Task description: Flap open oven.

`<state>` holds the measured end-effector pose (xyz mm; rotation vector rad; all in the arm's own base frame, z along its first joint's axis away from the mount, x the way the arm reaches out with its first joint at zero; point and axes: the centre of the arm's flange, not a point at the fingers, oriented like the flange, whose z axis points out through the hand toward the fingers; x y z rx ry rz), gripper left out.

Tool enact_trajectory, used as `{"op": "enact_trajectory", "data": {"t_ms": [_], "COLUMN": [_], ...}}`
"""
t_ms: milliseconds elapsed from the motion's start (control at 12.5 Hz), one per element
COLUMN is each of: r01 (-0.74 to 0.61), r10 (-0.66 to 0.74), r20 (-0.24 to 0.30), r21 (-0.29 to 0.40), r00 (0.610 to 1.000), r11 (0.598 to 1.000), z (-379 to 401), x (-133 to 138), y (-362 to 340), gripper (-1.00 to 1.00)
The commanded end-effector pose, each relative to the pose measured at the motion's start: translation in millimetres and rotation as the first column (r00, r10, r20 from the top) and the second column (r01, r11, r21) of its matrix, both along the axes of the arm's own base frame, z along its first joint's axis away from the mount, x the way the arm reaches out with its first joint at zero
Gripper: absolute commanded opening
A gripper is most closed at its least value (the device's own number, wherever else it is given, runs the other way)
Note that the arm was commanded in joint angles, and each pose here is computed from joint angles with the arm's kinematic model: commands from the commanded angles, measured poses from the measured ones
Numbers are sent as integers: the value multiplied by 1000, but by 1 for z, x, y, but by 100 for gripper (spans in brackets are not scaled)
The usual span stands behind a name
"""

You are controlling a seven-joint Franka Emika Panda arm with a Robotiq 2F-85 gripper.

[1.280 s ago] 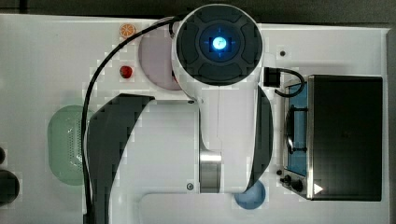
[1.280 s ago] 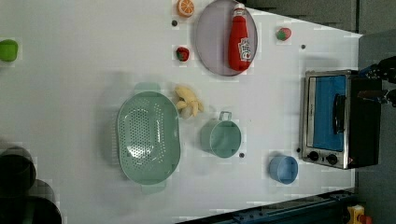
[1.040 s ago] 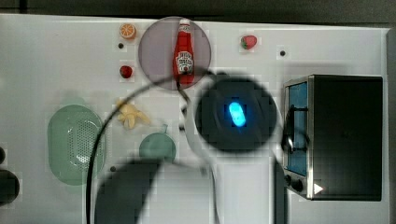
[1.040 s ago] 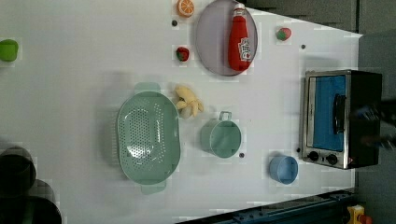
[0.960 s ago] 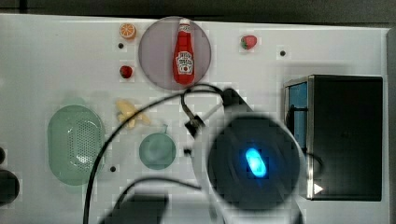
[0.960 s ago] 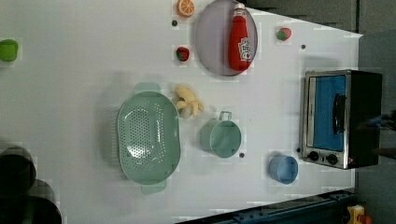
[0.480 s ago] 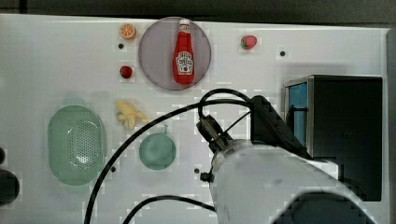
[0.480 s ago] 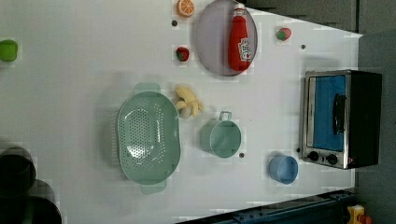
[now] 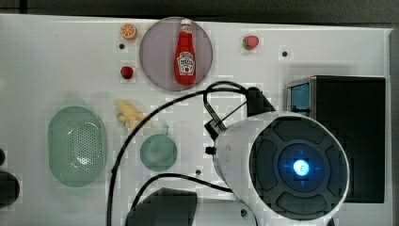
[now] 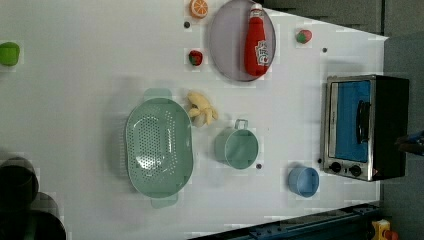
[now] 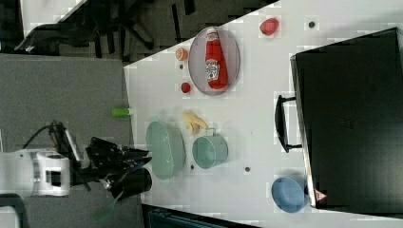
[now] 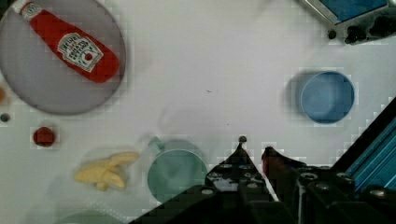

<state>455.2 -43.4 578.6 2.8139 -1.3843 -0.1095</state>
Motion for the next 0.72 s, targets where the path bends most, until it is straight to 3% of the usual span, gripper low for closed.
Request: {"op": "enact_trajectory", "data": {"t_ms": [80, 240, 400, 560, 720], "r01": [-64, -228, -388, -542, -648], "r10": [64, 228, 388, 537, 642], "r20": [14, -10, -36, -73, -90], "r21": [5, 24, -8, -92, -128], "r00": [998, 974, 921, 841, 761], "r11": [998, 973, 922, 836, 750], "z": [5, -13, -29, -41, -54], "x": [-9, -14, -19, -19, -20], "y": [-14, -32, -58, -85, -108], "gripper": [-65, -65, -65, -65, -65]}}
